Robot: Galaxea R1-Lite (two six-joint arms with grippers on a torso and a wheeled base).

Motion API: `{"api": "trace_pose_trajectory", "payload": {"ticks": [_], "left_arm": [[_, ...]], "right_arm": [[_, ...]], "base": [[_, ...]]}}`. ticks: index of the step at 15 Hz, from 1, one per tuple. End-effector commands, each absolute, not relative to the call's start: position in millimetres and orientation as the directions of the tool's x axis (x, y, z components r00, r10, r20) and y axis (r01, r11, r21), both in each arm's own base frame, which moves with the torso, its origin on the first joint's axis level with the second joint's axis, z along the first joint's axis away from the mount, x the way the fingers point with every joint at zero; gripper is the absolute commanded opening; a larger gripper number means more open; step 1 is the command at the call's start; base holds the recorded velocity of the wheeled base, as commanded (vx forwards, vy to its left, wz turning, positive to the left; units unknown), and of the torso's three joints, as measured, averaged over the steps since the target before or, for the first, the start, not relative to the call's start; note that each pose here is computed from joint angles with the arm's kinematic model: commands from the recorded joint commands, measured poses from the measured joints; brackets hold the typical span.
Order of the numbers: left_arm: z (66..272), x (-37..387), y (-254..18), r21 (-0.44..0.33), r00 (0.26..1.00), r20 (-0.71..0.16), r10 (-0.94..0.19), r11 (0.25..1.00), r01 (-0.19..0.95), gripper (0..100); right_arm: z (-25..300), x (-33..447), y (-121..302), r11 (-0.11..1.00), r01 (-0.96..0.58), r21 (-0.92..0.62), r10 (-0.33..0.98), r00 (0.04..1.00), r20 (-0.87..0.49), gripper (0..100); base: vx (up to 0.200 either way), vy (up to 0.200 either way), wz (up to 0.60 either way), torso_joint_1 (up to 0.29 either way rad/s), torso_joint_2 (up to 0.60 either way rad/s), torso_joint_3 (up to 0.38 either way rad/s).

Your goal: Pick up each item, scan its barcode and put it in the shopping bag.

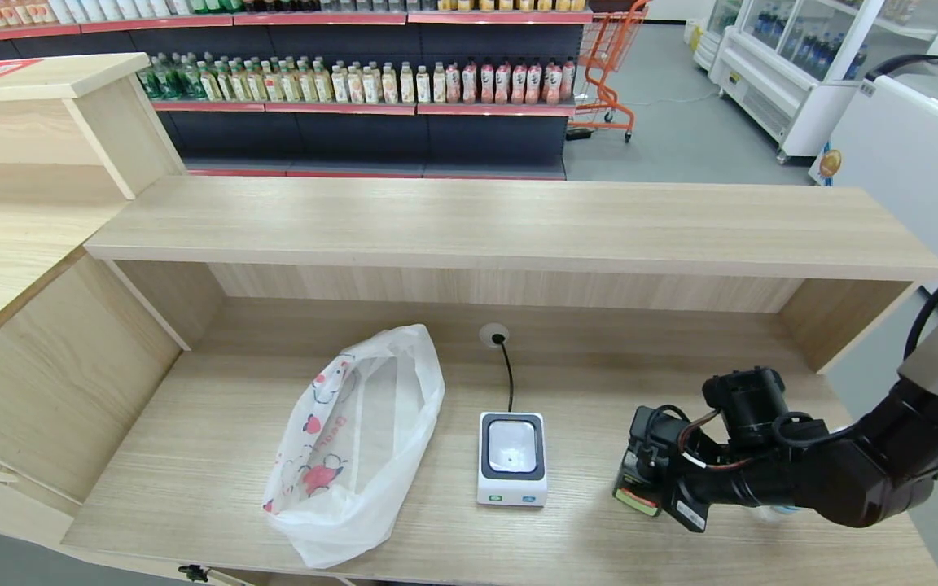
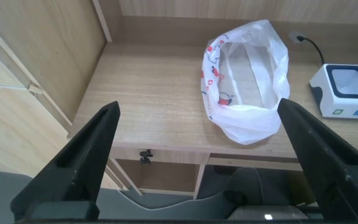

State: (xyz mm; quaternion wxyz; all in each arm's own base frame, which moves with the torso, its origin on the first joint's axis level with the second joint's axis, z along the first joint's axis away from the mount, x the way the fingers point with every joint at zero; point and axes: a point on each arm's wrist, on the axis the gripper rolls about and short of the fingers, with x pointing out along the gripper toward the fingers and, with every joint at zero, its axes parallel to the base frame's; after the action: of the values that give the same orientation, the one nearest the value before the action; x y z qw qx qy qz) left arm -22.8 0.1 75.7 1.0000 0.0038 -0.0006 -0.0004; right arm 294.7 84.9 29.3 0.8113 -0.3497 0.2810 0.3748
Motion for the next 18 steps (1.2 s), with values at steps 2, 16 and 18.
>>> {"api": "trace_pose_trajectory", "payload": {"ticks": [2, 16, 18], "left_arm": [[76, -23, 0, 0.008, 1.000, 0.002, 0.000, 1.000, 0.000, 100], [76, -23, 0, 0.008, 1.000, 0.000, 0.000, 1.000, 0.000, 100], [76, -23, 0, 0.008, 1.000, 0.002, 0.000, 1.000, 0.000, 100]], "right_arm": [[35, 294, 80, 0.493, -0.791, -0.362, 0.407, 0.578, -0.708, 0], [174, 235, 34, 0.624, -0.381, -0.682, 0.572, 0.818, 0.067, 0], [163, 227, 36, 0.228, -0.387, -0.894, 0.855, 0.519, -0.007, 0]], "base": [[0.000, 0.000, 0.00, 0.000, 0.00, 0.000], [0.000, 0.000, 0.00, 0.000, 0.00, 0.000], [0.000, 0.000, 0.00, 0.000, 0.00, 0.000]]}}
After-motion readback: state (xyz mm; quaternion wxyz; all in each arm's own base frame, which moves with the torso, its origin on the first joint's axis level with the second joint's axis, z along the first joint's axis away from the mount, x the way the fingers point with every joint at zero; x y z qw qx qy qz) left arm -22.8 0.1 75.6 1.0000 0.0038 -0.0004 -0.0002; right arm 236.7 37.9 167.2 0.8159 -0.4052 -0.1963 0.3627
